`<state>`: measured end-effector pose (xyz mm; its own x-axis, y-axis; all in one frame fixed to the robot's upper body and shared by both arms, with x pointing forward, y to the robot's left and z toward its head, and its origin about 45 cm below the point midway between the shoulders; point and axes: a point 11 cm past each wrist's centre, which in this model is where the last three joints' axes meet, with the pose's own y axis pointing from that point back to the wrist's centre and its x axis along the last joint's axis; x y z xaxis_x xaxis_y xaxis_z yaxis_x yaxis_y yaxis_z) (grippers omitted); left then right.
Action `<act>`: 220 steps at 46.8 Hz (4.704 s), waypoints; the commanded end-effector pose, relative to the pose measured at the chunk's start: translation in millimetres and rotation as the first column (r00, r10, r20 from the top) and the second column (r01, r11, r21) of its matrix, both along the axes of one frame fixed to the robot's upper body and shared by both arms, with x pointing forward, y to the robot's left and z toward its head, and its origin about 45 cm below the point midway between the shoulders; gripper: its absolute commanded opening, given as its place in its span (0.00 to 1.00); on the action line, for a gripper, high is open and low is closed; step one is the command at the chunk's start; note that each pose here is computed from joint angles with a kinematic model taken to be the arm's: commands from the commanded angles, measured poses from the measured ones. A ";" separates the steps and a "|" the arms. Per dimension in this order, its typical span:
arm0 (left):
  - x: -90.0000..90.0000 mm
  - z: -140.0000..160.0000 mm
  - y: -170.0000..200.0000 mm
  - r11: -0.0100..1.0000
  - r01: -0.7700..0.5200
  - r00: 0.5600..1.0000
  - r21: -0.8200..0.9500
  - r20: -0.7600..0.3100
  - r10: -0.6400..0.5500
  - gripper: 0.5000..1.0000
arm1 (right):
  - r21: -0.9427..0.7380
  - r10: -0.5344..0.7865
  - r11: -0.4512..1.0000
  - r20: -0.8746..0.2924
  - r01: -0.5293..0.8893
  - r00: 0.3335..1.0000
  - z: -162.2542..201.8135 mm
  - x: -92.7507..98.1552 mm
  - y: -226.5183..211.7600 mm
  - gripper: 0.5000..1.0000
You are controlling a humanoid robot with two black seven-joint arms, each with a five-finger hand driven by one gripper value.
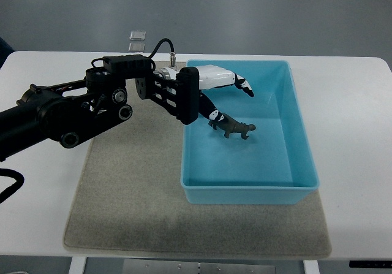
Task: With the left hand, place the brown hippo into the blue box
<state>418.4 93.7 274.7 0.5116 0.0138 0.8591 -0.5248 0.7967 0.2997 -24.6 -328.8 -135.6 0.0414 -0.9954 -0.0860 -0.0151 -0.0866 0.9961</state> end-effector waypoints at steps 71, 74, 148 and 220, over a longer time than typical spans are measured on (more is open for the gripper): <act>95.5 2.4 169.9 0.495 -0.744 0.656 -0.450 -0.350 0.669 0.99 | 0.000 0.000 1.000 -0.001 0.000 1.000 0.0 -0.9 0.0 0.87; 95.9 0.5 172.2 0.442 -0.769 0.628 -0.462 -0.413 0.660 0.99 | 0.000 0.000 1.000 0.000 0.000 1.000 0.0 0.0 0.0 0.87; 84.5 -52.5 217.7 -0.215 -0.869 0.441 -0.445 -0.895 0.070 0.99 | 0.000 0.000 1.000 -0.001 0.000 1.000 0.0 -0.9 0.0 0.87; 97.6 -12.2 198.7 -0.258 -0.812 0.564 -0.523 -0.817 -0.118 0.99 | 0.015 -0.002 1.000 -0.010 0.002 1.000 -0.4 -2.6 5.2 0.87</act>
